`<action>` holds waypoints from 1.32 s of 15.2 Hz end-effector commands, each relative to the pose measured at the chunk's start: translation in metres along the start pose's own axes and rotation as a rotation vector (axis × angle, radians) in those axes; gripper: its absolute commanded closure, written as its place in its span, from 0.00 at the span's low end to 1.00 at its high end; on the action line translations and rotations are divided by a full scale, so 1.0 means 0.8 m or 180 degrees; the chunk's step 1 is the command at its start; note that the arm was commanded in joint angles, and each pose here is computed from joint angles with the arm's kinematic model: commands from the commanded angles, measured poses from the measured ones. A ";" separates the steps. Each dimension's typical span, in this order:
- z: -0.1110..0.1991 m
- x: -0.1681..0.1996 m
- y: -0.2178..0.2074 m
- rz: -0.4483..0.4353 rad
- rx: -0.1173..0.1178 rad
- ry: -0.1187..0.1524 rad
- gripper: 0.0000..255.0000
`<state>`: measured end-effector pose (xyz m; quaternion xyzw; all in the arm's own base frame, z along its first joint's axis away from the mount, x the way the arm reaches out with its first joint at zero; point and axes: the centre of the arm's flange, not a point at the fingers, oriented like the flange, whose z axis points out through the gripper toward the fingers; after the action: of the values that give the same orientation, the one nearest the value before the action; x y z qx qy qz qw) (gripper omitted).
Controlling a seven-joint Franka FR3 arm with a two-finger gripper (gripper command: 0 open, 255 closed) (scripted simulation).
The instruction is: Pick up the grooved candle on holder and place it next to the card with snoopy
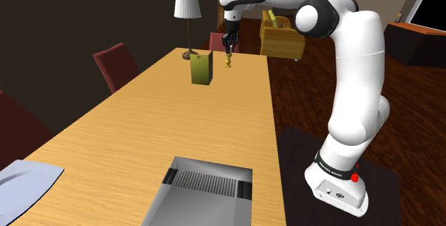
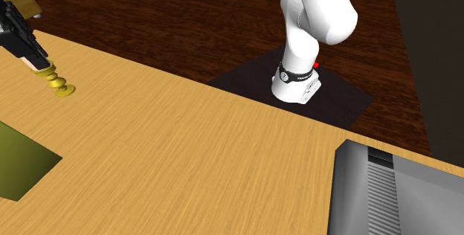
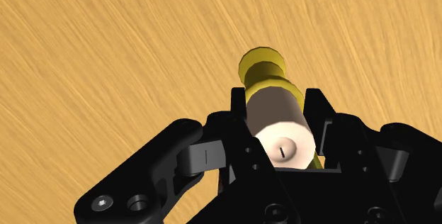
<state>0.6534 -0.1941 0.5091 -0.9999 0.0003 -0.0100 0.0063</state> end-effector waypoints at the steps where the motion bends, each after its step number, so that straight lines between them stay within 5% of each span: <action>1: 0.014 0.000 0.001 0.0000 -0.0001 0.0002 1.00; 20: 0.139 -0.003 0.002 0.0000 -0.0001 0.0002 1.00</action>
<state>0.6522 -0.1947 0.4033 -0.9999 0.0003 -0.0102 0.0063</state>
